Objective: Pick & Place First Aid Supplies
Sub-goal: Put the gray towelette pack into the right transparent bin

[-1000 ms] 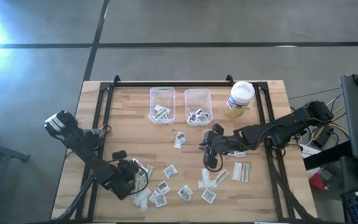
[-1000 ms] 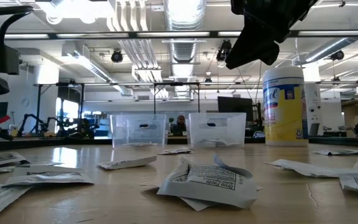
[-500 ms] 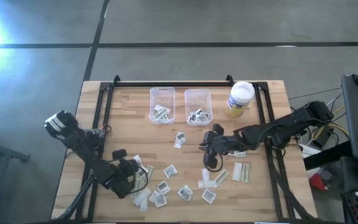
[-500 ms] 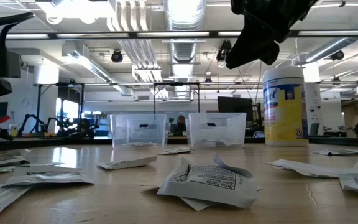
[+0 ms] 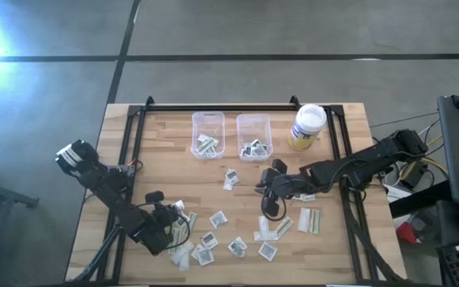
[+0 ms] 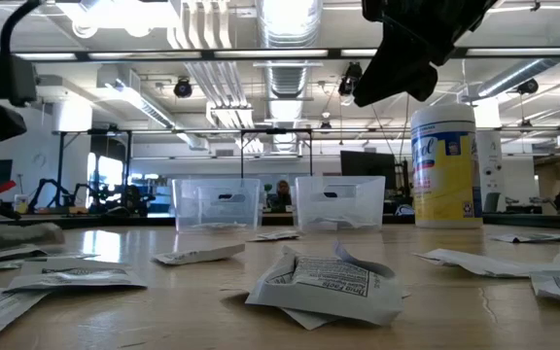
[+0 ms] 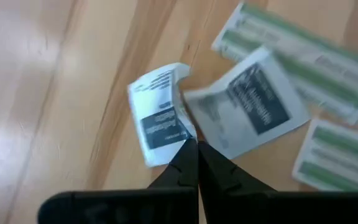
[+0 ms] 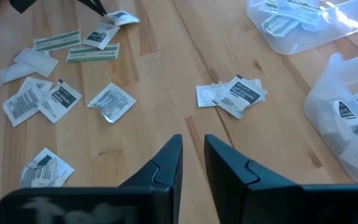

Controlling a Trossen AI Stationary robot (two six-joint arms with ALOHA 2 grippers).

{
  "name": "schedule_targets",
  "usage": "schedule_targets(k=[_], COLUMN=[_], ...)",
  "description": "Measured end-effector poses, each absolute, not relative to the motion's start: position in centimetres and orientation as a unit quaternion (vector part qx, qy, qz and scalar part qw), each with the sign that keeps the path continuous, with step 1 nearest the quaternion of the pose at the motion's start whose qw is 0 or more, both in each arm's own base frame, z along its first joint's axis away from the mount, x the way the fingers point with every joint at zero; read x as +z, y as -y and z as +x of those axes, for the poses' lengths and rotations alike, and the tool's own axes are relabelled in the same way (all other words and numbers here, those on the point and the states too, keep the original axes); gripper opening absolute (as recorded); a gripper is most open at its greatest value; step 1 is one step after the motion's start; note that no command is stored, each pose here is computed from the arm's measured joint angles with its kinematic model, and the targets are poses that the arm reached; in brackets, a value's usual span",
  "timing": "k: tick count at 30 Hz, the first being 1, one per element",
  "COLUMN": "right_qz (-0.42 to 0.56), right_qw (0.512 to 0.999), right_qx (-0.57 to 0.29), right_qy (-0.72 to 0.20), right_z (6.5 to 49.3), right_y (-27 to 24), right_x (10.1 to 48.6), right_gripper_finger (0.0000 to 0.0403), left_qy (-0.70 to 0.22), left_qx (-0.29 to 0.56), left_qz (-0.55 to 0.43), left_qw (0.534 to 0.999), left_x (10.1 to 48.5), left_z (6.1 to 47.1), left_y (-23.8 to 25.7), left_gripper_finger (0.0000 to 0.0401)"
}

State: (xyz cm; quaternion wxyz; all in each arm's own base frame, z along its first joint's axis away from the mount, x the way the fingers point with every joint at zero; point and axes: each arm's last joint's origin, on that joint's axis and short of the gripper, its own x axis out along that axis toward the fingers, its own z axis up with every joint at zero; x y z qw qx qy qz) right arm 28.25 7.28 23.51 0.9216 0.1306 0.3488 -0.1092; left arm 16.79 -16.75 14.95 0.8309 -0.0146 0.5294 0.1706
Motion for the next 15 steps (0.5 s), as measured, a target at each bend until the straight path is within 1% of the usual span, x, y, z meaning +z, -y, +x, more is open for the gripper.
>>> schedule_targets(k=[7,15], right_qz=[0.126,0.122], right_qw=[0.927,0.93], right_qx=[-0.09,-0.076], right_qy=[-0.343,-0.338], right_z=[28.1,28.0], right_y=[-8.3,-9.0], right_x=[23.6,23.7], right_gripper_finger=[0.0059,0.007], left_qy=[-0.488,-0.409], left_qx=[0.166,0.153], left_qz=[-0.029,-0.03], left_qw=[0.857,0.899], left_x=[16.8,18.9], left_z=[16.6,16.9], left_y=[16.4,16.1], left_gripper_finger=[0.0,0.0])
